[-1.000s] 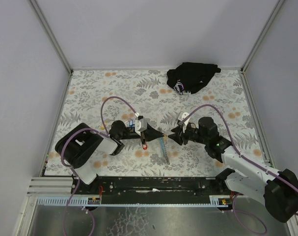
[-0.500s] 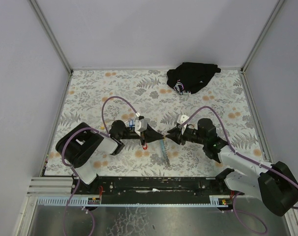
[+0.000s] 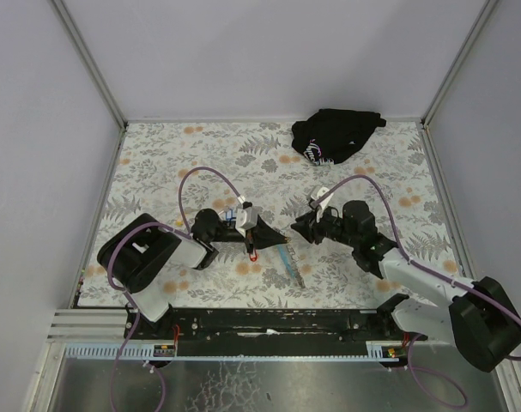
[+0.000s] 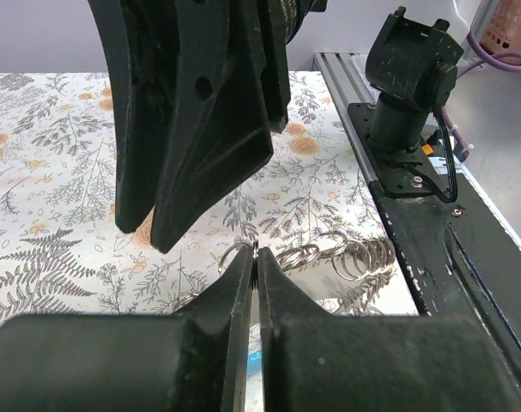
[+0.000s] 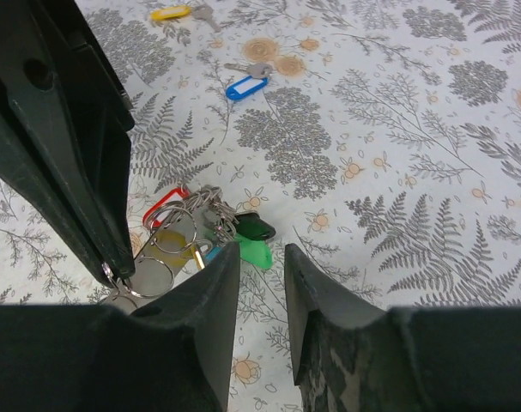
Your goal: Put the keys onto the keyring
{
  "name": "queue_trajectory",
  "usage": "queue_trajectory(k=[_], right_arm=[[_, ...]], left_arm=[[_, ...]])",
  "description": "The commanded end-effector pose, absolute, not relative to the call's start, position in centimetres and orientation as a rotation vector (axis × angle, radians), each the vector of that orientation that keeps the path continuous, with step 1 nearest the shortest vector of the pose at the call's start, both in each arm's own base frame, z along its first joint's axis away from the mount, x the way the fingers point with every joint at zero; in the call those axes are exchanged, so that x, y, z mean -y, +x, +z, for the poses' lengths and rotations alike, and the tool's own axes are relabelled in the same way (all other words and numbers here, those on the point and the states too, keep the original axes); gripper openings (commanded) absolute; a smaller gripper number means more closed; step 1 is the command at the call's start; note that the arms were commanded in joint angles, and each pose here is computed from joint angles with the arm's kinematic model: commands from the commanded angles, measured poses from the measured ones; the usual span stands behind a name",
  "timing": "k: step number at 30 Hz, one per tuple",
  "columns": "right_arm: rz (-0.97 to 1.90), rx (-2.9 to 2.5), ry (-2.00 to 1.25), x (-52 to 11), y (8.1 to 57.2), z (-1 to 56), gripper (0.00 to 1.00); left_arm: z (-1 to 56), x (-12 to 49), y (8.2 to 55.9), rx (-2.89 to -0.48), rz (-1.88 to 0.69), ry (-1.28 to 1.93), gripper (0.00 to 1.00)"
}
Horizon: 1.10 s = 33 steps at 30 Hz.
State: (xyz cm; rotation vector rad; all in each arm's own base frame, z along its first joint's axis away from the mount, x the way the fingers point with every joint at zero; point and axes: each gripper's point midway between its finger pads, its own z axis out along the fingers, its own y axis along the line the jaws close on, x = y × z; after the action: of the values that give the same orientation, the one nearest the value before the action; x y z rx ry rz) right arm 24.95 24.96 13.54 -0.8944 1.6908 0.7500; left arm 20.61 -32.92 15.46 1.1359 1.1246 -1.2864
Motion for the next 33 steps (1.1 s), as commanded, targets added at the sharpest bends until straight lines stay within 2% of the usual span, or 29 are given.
queue_trajectory(k=[1, 8, 14, 28, 33], right_arm=[[0.717, -1.647, -0.801, -24.0, 25.4, 16.0, 0.35], [0.765, -1.498, -1.027, -23.9, 21.1, 14.8, 0.44], [0.677, -1.314, -1.124, -23.8, 20.9, 15.4, 0.49], [0.679, -1.104, -1.282, -25.2, 19.8, 16.1, 0.51], [0.689, -1.103, -1.324, -25.6, 19.8, 15.7, 0.45]], left_arm=[[17.8, 33.0, 21.2, -1.014, -1.240, 1.128, 0.00], [17.7, 33.2, 20.7, -1.001, -1.275, 1.177, 0.00], [17.2, 33.3, 20.2, -1.016, -1.298, 1.246, 0.00], [17.1, 33.5, 19.9, -1.022, -1.324, 1.303, 0.00], [17.3, 33.5, 19.7, -1.016, -1.336, 1.308, 0.00]])
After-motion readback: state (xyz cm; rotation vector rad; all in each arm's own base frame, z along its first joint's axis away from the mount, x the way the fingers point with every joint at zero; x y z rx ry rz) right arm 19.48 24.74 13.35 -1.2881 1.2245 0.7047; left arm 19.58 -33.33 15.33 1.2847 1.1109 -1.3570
